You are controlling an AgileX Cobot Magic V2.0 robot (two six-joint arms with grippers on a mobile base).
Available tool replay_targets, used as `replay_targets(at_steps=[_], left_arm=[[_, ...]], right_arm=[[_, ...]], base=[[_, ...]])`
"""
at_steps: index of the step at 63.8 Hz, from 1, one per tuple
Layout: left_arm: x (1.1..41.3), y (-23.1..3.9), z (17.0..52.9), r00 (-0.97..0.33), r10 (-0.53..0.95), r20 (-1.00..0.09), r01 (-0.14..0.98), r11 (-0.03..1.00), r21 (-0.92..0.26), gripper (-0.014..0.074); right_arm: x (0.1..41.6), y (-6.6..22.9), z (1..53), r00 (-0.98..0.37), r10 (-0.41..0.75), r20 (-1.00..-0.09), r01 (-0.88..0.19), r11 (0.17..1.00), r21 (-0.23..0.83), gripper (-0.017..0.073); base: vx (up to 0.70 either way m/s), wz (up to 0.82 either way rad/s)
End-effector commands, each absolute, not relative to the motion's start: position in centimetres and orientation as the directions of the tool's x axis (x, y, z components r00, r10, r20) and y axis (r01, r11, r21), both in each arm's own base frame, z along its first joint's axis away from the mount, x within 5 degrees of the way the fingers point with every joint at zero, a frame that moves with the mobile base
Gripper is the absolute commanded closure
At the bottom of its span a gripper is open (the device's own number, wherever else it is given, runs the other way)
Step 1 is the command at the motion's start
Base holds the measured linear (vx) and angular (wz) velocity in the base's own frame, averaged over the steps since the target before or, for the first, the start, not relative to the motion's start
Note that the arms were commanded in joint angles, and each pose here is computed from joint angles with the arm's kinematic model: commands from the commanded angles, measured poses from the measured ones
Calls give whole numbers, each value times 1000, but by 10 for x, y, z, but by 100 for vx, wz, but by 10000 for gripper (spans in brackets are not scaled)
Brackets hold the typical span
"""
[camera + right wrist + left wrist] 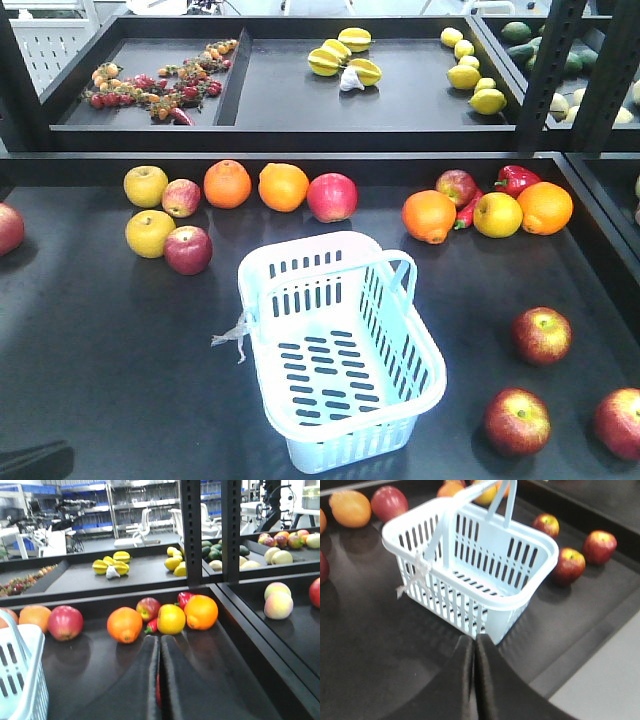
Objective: Pick three apples into basket with both arms
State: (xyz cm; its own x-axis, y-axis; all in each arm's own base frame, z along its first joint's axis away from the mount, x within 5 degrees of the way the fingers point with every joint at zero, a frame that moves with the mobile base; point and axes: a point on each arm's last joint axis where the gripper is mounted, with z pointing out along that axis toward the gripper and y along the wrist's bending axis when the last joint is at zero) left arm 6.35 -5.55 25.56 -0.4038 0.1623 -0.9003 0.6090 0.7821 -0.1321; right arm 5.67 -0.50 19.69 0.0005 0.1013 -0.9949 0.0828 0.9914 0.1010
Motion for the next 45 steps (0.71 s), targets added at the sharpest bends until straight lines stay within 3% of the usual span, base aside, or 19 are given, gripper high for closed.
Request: replay_targets(at_steps=[1, 9, 14, 20, 30, 39, 45], left_arm=[[67, -56, 268, -359, 81, -930, 588, 793, -158, 601], [67, -56, 266, -370, 89, -925, 590, 791, -160, 601], [67, -56, 264, -377, 93, -921, 590, 791, -161, 601], [67, -56, 263, -377, 93, -921, 590, 791, -161, 601], [67, -56, 263, -377, 93, -921, 590, 791, -161, 601], [67, -56, 263, -377, 93, -922, 589, 792, -161, 601], [67, -56, 263, -377, 93, -922, 589, 792, -161, 601]], right_arm=[[56, -4, 207, 153, 184, -971, 45, 980, 193, 564], [53, -5, 218, 268, 352, -897, -18, 932, 361, 564], [51, -7, 226, 346, 511, -787, -95, 854, 512, 564], [48, -7, 237, 372, 592, -715, -147, 798, 584, 564], [41, -3, 281, 295, 514, -805, -92, 854, 512, 564], [40, -4, 327, 80, 371, -925, 56, 925, 376, 564], [48, -1, 350, -115, 259, -959, 81, 965, 251, 564]], base=[[0, 0], [0, 0], [0, 0], [0, 0], [0, 0], [0, 0], [0, 0]])
